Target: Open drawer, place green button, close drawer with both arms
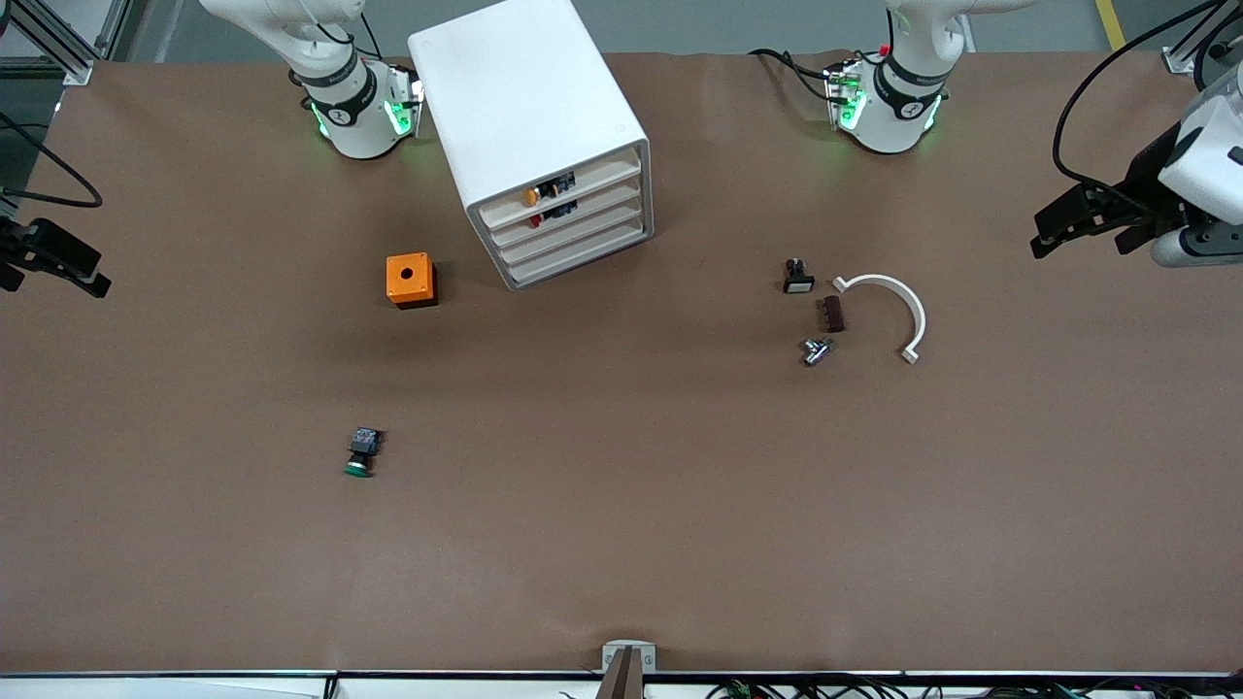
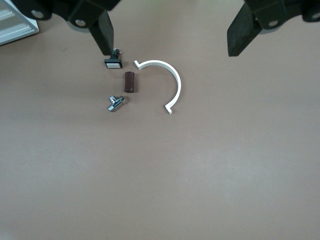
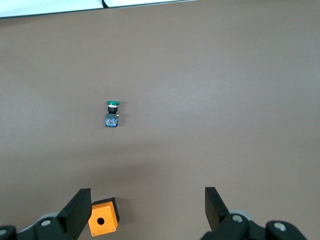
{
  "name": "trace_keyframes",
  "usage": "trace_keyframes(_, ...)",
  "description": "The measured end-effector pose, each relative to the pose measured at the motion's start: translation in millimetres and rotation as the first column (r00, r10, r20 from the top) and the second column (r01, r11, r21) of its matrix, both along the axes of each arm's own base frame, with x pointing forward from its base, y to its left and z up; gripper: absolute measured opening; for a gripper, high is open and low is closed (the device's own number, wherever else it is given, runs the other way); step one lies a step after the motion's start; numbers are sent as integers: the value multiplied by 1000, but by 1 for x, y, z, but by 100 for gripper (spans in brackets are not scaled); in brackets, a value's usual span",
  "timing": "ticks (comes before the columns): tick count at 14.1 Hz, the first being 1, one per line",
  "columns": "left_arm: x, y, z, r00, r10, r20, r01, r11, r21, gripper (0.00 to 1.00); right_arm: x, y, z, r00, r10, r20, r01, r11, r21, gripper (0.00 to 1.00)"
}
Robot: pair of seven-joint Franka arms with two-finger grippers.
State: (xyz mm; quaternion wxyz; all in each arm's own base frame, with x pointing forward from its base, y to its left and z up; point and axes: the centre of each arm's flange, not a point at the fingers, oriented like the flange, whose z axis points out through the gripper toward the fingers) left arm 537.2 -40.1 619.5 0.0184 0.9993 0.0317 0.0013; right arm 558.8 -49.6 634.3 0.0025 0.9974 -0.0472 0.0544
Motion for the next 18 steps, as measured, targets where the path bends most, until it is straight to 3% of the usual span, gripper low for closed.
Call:
trace_keyframes(9, 31, 4, -68, 992, 3, -127, -4, 1000, -6, 100, 0, 0, 0, 1000, 0, 0, 0, 1000, 0, 100)
trace_keyframes(14, 30, -24, -94, 974, -9, -226, 10, 1000, 2, 100, 0, 0, 0, 1000, 0, 0, 0, 1000, 0, 100)
trace_keyframes(16, 31, -57, -104, 957, 74, -281, -77, 997, 0, 100, 0, 0, 0, 1000, 0, 0, 0, 1000, 0, 100)
trace_keyframes(18, 37, -96, -116, 908, 209, -362, -235, 972, -29, 100, 0, 0, 0, 1000, 0, 0, 0, 1000, 0, 100)
